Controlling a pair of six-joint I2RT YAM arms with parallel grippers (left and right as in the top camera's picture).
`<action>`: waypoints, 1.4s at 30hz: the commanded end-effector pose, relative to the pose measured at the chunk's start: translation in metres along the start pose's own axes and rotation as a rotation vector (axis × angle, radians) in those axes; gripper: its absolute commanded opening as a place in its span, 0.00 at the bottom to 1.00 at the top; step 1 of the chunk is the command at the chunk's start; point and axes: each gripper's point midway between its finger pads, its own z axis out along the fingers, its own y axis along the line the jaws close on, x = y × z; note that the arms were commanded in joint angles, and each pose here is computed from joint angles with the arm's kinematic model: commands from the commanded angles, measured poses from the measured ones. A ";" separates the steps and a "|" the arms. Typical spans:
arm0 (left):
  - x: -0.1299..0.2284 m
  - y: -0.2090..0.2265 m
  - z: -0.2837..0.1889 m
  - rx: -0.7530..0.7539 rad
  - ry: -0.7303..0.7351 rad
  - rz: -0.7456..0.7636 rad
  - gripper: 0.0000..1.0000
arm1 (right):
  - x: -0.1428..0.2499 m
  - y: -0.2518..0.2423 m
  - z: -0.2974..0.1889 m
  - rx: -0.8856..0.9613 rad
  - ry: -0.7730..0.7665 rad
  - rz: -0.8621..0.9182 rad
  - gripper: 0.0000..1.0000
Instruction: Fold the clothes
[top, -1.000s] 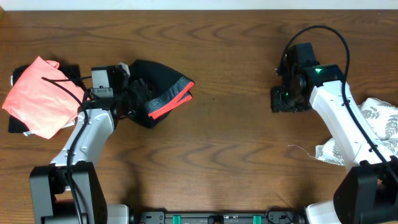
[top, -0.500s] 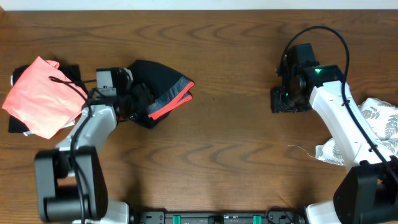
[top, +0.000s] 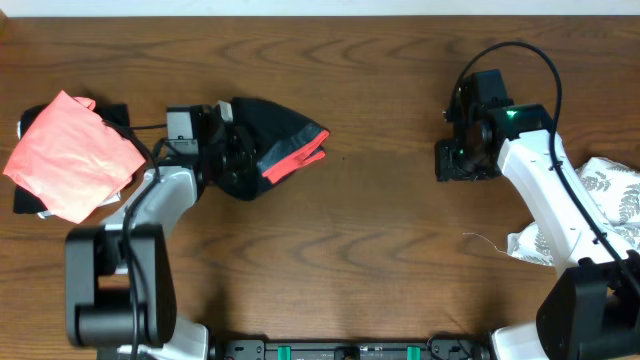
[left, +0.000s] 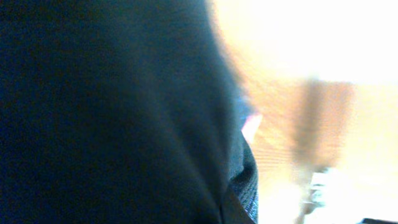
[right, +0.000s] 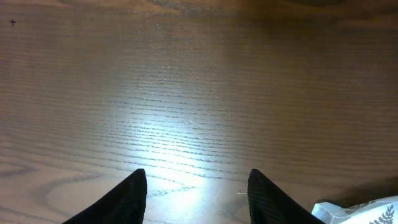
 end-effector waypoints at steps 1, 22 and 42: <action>0.004 -0.050 -0.024 0.143 0.012 -0.078 0.06 | 0.000 0.002 -0.001 -0.006 -0.007 -0.020 0.51; 0.016 -0.148 -0.032 0.414 -0.015 0.146 0.06 | 0.001 0.002 -0.001 -0.005 -0.003 -0.020 0.51; -0.055 -0.151 -0.083 0.512 -0.252 0.157 0.06 | 0.002 0.002 -0.001 -0.005 -0.001 -0.027 0.51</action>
